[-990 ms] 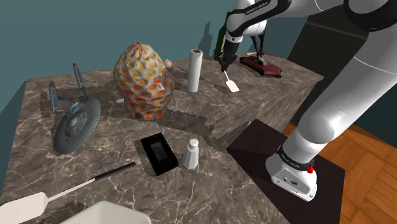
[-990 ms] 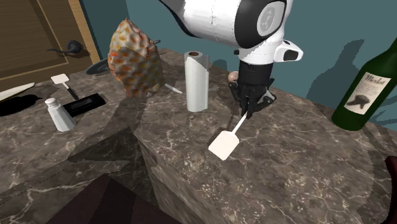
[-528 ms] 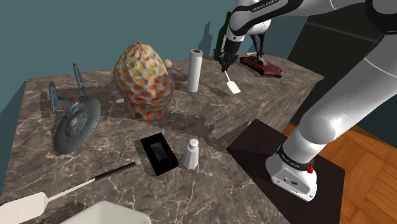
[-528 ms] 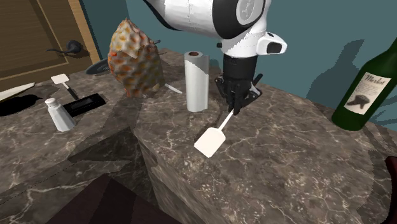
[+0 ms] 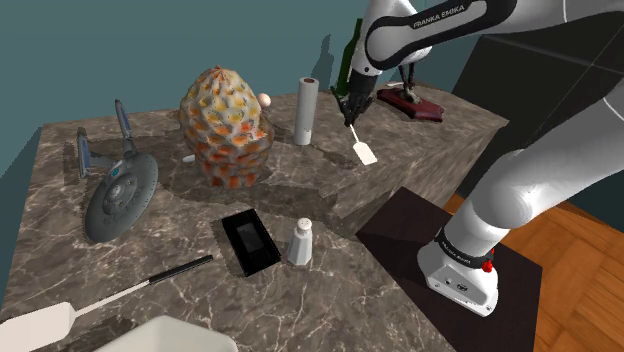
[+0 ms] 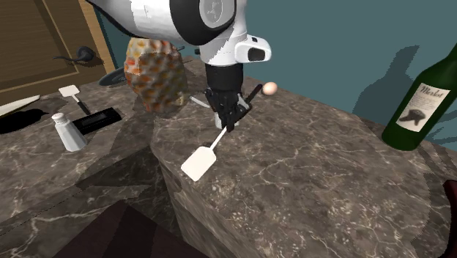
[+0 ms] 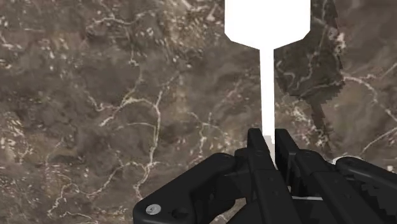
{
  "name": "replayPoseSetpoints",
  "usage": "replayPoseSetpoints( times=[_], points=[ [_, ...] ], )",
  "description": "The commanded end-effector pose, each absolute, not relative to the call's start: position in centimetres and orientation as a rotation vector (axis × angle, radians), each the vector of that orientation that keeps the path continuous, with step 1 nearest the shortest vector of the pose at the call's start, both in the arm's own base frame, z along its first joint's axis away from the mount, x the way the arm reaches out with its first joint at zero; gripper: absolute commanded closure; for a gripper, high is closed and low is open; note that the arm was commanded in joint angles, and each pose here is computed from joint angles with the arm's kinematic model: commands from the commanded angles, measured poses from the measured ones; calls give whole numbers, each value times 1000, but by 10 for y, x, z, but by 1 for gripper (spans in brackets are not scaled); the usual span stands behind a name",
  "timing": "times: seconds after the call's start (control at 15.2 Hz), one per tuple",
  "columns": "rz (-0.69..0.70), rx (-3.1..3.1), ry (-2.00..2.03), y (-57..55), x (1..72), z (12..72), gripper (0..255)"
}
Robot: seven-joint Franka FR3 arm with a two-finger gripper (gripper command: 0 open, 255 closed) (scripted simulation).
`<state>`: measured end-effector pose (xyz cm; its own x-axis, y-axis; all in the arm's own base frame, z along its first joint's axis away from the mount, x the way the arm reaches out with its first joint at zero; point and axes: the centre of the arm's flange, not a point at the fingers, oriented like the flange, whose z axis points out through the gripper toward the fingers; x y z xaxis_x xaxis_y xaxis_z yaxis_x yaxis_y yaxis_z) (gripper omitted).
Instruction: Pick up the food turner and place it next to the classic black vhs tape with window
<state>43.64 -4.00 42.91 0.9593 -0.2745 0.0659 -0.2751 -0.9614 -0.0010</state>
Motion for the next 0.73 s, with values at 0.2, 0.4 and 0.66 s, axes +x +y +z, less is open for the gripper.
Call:
replayPoseSetpoints(
  times=[0.2, 0.4, 0.66],
  points=[
    [103, 3100, -438, 17, 402, 429, 255],
    [103, 3100, -438, 52, 383, 429, 255],
    [103, 3100, -438, 97, 356, 429, 255]
  ],
)
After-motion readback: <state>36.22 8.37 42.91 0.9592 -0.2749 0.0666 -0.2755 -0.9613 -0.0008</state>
